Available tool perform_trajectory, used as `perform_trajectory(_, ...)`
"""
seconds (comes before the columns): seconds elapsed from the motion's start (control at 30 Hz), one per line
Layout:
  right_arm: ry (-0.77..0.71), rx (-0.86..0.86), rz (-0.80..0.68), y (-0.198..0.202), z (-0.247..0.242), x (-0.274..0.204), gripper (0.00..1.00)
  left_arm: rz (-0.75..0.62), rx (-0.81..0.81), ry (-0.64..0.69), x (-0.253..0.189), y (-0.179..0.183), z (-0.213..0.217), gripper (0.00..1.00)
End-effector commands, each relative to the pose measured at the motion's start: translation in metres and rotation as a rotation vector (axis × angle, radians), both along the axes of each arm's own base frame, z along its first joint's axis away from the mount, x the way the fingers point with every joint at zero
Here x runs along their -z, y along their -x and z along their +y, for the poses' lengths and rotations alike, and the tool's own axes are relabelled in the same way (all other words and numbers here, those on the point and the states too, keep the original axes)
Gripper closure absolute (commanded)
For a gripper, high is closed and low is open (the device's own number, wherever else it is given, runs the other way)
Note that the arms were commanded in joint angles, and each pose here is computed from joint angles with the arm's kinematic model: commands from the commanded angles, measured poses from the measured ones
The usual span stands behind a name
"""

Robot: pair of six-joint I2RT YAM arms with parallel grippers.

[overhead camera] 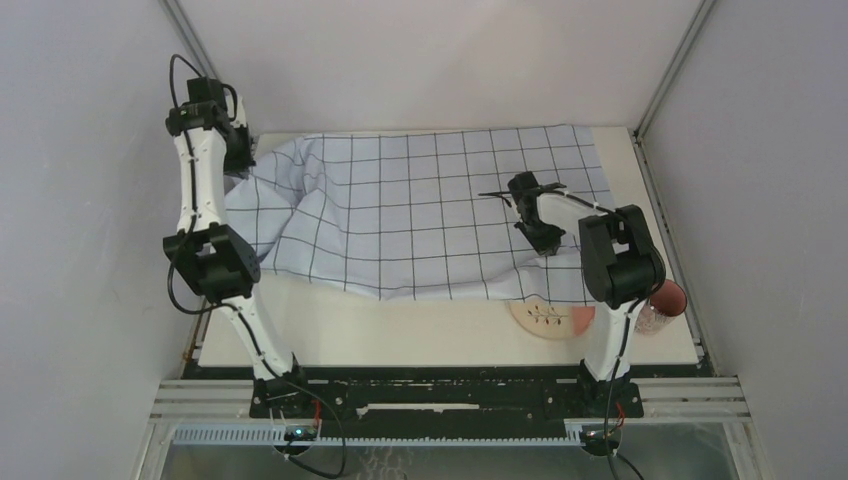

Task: Set the dinner table for one person
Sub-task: Flatten out the napkin at the center of the board.

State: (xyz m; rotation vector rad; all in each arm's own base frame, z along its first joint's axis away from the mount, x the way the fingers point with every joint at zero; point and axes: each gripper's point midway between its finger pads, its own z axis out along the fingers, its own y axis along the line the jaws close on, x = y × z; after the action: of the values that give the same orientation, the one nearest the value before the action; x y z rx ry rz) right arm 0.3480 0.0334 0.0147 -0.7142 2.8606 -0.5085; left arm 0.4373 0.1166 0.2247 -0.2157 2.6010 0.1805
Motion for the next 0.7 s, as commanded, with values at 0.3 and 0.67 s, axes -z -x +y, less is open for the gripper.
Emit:
perform_trajectory(0.3, 0.149, 0.081, -0.036, 0.003, -0.069, -0.026, 1.00, -0.155, -0.104, -0.220, -0.032, -0.046, 0.043, 1.00)
perform_trajectory(0.67, 0.134, 0.070, -0.111, -0.005, -0.054, -0.039, 1.00, -0.204, -0.173, -0.346, -0.026, -0.079, 0.057, 0.54)
